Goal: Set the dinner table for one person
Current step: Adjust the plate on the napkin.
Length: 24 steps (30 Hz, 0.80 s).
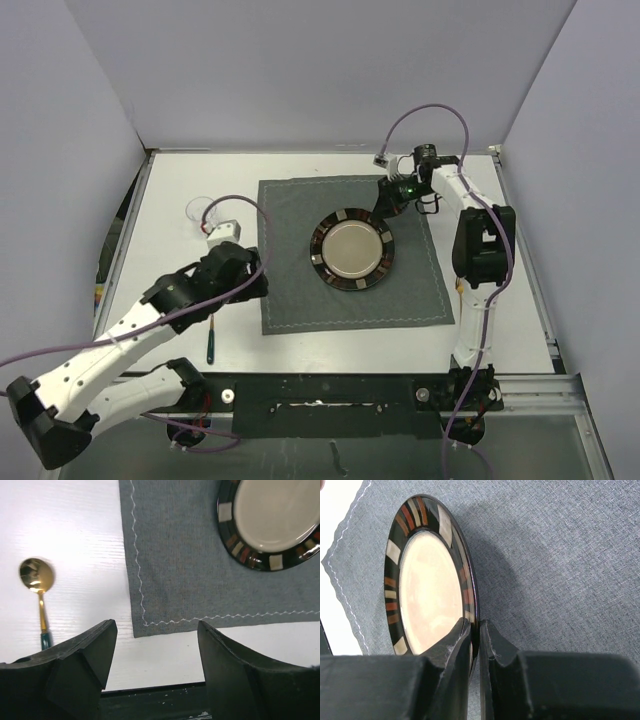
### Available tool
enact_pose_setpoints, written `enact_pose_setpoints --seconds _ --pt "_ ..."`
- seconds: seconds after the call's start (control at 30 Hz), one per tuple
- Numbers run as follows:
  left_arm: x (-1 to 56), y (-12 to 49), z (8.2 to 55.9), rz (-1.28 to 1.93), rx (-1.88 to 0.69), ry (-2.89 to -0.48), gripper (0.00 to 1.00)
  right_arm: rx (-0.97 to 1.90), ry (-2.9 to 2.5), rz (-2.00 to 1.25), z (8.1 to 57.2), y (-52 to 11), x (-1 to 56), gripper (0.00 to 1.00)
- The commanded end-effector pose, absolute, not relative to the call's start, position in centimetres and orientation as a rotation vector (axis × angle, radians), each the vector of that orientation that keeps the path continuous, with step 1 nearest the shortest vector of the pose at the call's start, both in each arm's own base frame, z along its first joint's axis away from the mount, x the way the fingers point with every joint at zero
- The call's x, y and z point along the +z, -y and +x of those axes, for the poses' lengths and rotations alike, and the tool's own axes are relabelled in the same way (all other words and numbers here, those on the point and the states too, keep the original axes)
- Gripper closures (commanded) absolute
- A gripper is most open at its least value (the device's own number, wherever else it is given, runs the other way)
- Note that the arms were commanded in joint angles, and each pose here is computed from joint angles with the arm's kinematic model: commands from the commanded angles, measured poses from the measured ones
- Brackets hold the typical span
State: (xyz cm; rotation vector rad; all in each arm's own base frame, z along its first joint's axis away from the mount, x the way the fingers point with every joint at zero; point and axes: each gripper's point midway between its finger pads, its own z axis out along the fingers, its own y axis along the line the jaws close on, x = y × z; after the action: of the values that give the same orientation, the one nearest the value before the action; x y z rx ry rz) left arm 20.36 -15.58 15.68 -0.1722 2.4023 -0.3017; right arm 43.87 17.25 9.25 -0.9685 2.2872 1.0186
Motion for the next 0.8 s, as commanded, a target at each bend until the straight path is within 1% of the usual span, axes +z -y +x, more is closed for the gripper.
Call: enact_pose_setpoints --seconds 0.0,0.13,0.17,0.33,0.4,0.47,0.53,0.6,0.7,0.77 --pt "18.1 12.0 19.6 -0.219 -0.172 -2.366 0.35 1.015 -2.201 -0.999 45.4 -18.3 9.5 1.00" --pt "20.1 11.7 19.7 -0.238 -0.197 -2.316 0.35 0.984 -2.249 -0.995 45.7 -18.6 7.5 0.99" --pt "20.3 11.6 19.8 -0.243 -0.202 -2.308 0.35 0.966 -2.265 -1.000 45.8 -18.7 6.8 0.96" --pt "20.4 12.2 19.8 -0.270 -0.257 -2.296 0.35 0.857 -2.293 -1.070 47.7 -20.6 5.5 0.94" --pt "20.3 12.4 19.7 -0.272 -0.272 -2.301 0.34 0.815 -2.250 -1.127 48.9 -22.0 6.6 0.87" --pt "20.2 12.5 19.6 -0.272 -0.277 -2.310 0.35 0.794 -2.225 -1.164 49.2 -23.3 7.2 0.73" --pt "20.1 12.5 19.5 -0.277 -0.281 -2.315 0.35 0.776 -2.207 -1.192 49.1 -24.3 7.4 0.61" --pt "20.0 12.6 19.4 -0.282 -0.294 -2.315 0.34 0.756 -2.206 -1.213 48.8 -24.9 7.5 0.56" --pt "19.8 12.8 19.3 -0.294 -0.315 -2.315 0.34 0.728 -2.187 -1.227 48.5 -25.1 8.2 0.52" --pt "19.6 12.9 19.2 -0.297 -0.328 -2.315 0.34 0.709 -2.205 -1.235 47.9 -24.6 7.8 0.51"
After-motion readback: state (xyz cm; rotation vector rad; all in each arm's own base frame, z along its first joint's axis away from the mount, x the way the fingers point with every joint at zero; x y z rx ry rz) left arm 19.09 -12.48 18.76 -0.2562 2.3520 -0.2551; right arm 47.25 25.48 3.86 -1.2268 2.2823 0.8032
